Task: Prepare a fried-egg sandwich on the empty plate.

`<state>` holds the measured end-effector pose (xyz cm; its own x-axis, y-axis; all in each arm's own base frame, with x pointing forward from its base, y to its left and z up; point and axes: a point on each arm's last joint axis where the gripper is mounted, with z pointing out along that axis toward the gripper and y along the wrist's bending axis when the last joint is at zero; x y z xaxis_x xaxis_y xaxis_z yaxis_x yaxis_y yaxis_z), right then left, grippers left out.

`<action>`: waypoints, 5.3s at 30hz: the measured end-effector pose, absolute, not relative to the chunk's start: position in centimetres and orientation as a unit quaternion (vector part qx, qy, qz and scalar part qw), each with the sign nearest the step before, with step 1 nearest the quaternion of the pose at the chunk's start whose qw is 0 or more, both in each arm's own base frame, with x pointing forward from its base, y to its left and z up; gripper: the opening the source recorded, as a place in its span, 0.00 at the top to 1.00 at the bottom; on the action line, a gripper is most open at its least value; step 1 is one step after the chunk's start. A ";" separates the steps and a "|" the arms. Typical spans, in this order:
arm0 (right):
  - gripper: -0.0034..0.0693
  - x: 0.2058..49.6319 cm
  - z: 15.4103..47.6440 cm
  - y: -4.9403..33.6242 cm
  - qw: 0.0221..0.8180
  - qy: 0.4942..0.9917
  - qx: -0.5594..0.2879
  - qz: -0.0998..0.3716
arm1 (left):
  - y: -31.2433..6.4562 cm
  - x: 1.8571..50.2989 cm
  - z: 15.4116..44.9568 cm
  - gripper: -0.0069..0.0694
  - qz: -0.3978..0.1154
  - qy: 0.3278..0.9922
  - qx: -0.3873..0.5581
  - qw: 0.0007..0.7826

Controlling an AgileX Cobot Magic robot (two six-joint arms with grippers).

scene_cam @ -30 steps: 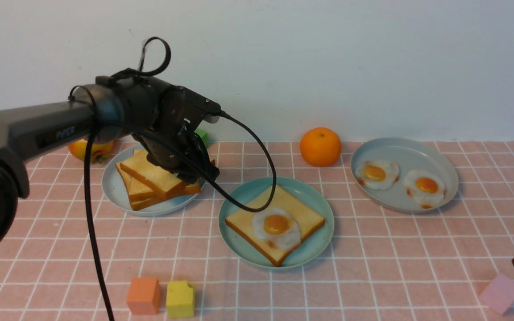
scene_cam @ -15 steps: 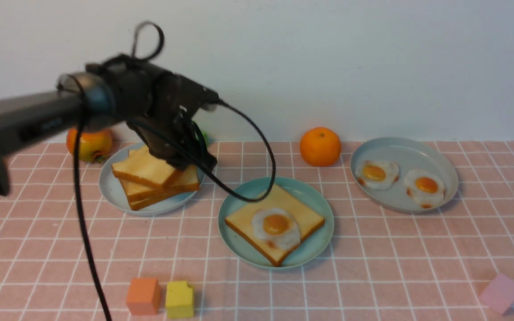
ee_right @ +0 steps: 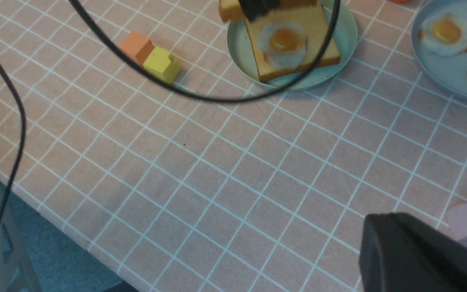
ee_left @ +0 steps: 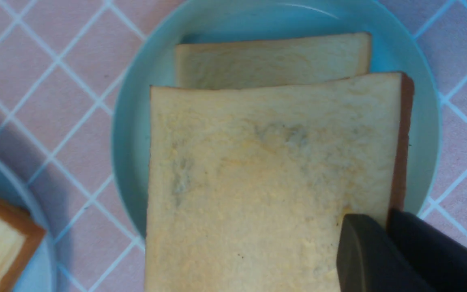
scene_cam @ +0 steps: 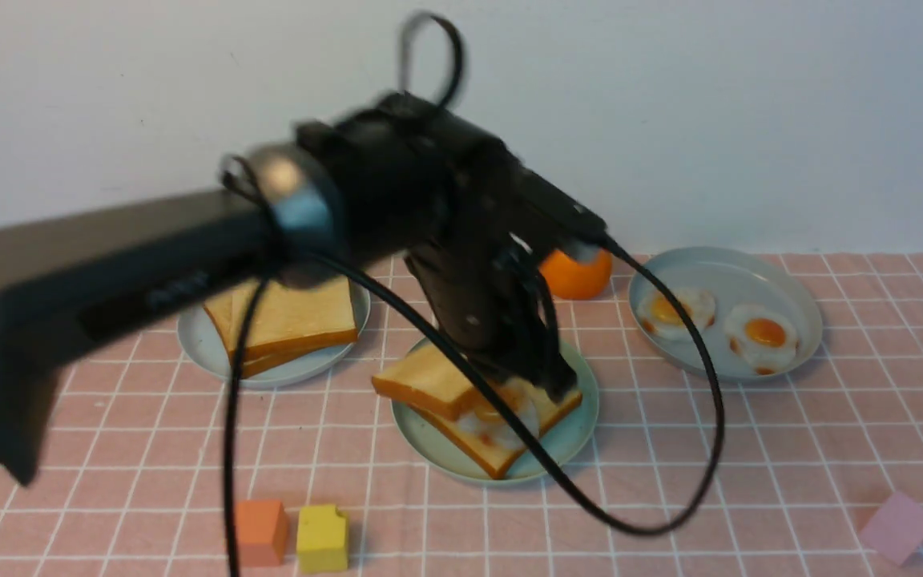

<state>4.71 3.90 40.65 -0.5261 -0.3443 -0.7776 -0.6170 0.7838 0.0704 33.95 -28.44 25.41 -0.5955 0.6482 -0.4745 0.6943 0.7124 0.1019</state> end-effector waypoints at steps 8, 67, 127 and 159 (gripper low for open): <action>0.90 4.1 40.7 3.3 0.394 0.858 -0.270 0.186 | -30.3 34.5 22.7 0.81 -0.030 0.883 0.385 0.268; 0.84 3.5 40.7 3.0 0.395 0.855 -0.269 0.204 | -5.7 5.5 30.8 0.89 -0.374 0.690 0.167 0.596; 0.96 5.2 17.1 0.4 0.586 0.810 -0.003 0.031 | -4.7 3.8 25.8 0.89 -0.361 0.738 0.193 0.536; 0.93 5.2 17.1 0.4 0.586 0.810 -0.002 0.032 | -0.3 5.4 17.6 0.89 -0.124 0.782 -0.136 0.596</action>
